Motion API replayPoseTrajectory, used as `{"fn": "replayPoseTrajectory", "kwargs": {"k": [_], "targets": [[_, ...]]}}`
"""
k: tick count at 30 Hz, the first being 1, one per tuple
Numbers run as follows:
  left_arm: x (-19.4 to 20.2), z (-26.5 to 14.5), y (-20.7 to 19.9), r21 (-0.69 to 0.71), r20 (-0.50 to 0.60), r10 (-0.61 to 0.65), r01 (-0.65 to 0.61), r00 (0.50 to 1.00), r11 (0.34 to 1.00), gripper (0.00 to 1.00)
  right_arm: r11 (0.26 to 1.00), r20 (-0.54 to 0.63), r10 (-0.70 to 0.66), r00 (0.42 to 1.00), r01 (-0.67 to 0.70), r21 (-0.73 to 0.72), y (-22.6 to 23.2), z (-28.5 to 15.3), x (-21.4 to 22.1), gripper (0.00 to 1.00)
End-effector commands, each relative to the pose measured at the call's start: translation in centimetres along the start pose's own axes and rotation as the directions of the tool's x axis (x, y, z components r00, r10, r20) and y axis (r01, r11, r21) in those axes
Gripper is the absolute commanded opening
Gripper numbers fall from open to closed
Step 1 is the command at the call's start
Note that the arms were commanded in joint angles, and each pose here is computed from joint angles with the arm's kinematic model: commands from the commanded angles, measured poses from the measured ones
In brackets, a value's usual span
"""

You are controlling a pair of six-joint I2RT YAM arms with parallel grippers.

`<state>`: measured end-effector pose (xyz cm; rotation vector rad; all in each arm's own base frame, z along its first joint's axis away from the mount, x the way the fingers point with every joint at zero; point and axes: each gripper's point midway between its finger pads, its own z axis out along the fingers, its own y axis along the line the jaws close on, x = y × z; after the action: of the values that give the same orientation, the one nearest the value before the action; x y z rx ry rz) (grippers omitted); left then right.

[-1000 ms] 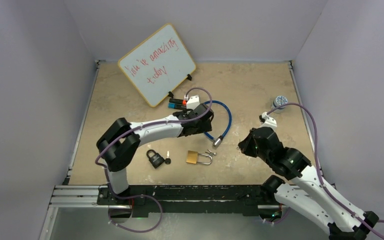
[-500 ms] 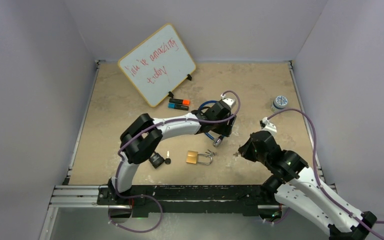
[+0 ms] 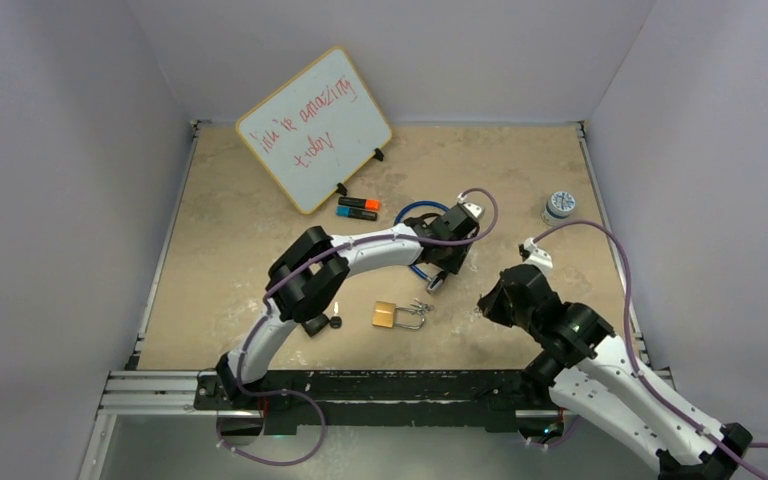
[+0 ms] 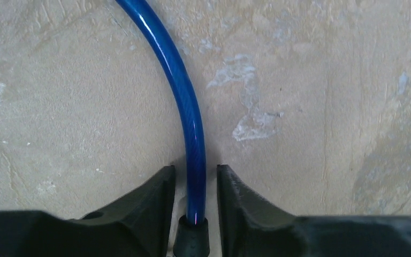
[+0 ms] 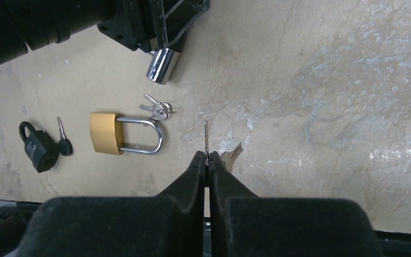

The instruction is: Unlock with the key

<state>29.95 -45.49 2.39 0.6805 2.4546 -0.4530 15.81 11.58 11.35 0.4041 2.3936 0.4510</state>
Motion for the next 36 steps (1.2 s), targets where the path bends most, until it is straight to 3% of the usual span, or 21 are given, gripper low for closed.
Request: {"fn": "replayPoseTrajectory", "kwargs": {"k": [1,5,10,14,18,24,32,36], "targets": [[0.0,0.5,0.9,-0.081,-0.03,0.007,-0.009,1.0,0.997,0.28,1.0,0.004,-0.029,1.0,0.029,0.0,0.0,0.7,0.1,0.0],[-0.9,0.3,1.8,-0.103,-0.03,-0.058,0.055,0.998,0.993,0.0,0.997,0.003,-0.06,0.998,0.06,-0.048,0.8,1.3,0.3,0.0],[-3.3,-1.5,2.5,0.005,-0.061,-0.309,0.31,0.949,0.951,0.0,0.973,0.035,-0.101,0.994,0.106,-0.203,3.6,1.5,0.0,0.0],[-6.8,-4.5,2.5,0.156,-0.077,-0.526,0.531,0.847,0.833,0.0,0.909,0.037,-0.147,0.988,0.15,-0.39,7.2,1.3,0.5,0.0],[-8.4,-6.2,3.4,0.244,-0.118,-0.644,0.65,0.756,0.719,0.0,0.838,0.02,-0.167,0.986,0.153,-0.524,9.7,1.2,1.5,0.0],[-10.4,-9.1,2.8,0.371,-0.146,-0.672,0.67,0.726,0.643,0.0,0.756,0.052,-0.121,0.991,0.126,-0.642,12.2,0.7,1.0,0.0],[-13.5,-14.7,0.0,0.555,-0.179,-0.656,0.625,0.734,0.549,0.0,0.687,0.137,-0.053,0.989,0.136,-0.714,13.7,-1.4,-0.9,0.0],[-16.0,-18.5,-0.1,0.667,-0.169,-0.684,0.593,0.709,0.451,0.0,0.686,0.133,0.024,0.991,0.08,-0.724,14.2,-2.2,-2.2,0.0]]}}
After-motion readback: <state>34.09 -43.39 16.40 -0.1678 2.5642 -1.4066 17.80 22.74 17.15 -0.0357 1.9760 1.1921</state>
